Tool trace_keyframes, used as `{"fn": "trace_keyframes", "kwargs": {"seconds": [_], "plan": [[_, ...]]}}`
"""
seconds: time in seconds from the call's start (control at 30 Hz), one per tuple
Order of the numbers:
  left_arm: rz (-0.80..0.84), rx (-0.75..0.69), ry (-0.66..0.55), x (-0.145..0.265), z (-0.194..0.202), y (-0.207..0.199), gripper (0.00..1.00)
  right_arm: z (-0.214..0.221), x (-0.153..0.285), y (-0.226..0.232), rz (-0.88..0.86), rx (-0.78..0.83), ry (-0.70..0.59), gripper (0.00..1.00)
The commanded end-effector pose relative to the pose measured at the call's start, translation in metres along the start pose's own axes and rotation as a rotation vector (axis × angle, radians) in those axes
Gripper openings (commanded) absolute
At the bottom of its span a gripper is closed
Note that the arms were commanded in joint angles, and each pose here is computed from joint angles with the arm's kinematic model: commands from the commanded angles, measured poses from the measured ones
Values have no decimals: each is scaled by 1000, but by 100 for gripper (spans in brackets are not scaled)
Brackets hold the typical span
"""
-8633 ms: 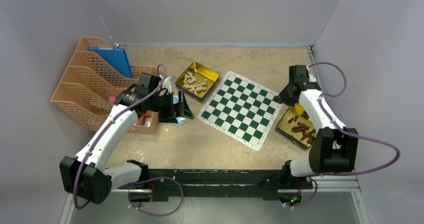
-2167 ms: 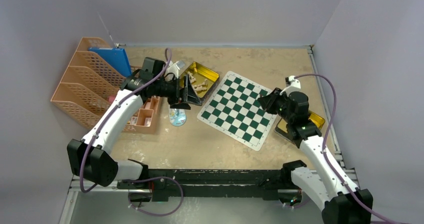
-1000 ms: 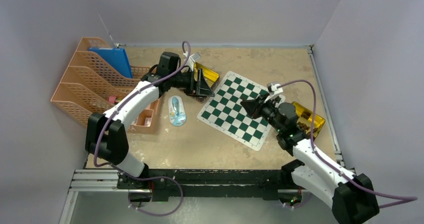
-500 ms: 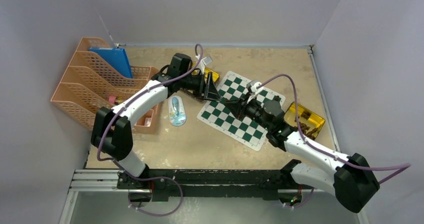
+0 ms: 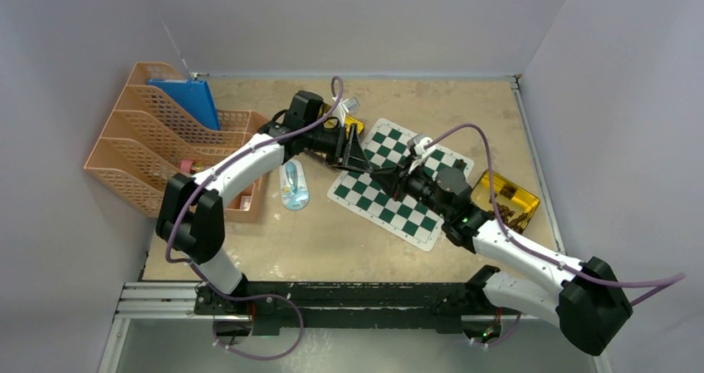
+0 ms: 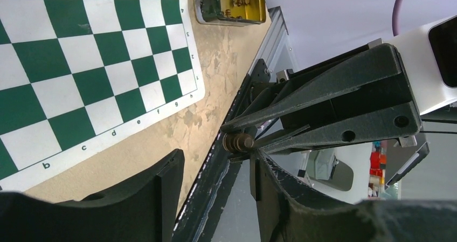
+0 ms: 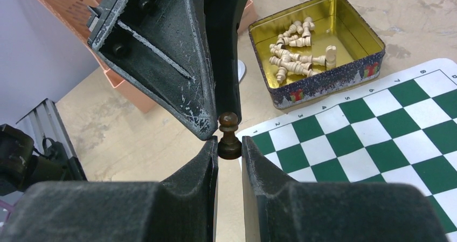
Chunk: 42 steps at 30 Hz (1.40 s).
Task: Set up the chess pieces on the board
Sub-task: Place the chess piece on the chessboard.
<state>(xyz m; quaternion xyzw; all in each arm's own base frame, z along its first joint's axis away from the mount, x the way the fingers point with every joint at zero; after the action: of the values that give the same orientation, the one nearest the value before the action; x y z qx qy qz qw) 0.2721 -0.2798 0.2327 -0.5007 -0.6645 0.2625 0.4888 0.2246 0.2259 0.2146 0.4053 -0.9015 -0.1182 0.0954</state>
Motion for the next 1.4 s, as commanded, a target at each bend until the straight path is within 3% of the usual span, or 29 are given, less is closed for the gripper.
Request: {"fn": "trace_keyframes", "kwargs": {"seconds": [0.0,0.33,0.53,0.8,0.93,1.37], "plan": [[41,-62,-21,4,-11,-19,47,-24,-3,10,-27,6,-83,19],[31,-59,-48,3,-16,-20,48,-28,-7,11,-26,13,-84,19],[68,-45,-25,0,-13,-19,35,-28,-8,10,-13,15,-84,18],[85,-35,-27,-1,-13,-19,42,-26,-6,9,-9,10,-85,18],[87,-36,-17,-2,-10,-17,36,-27,-6,9,-2,12,-86,18],[59,-16,-24,-10,-12,-10,32,-21,-5,8,-3,15,-75,19]]}}
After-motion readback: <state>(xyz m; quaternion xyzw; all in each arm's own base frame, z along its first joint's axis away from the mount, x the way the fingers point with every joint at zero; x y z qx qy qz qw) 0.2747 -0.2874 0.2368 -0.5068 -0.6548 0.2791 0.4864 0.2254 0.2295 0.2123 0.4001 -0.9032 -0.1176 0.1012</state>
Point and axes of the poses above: each gripper's point midway between its finger pads, its own x axis back along the fingers, its own y axis along the line the jaws close on, z = x × y, the point moved 5 cm from there along x, back along the fingers, and after that the axes turned 2 degrees about x, right-handed, at the moved point
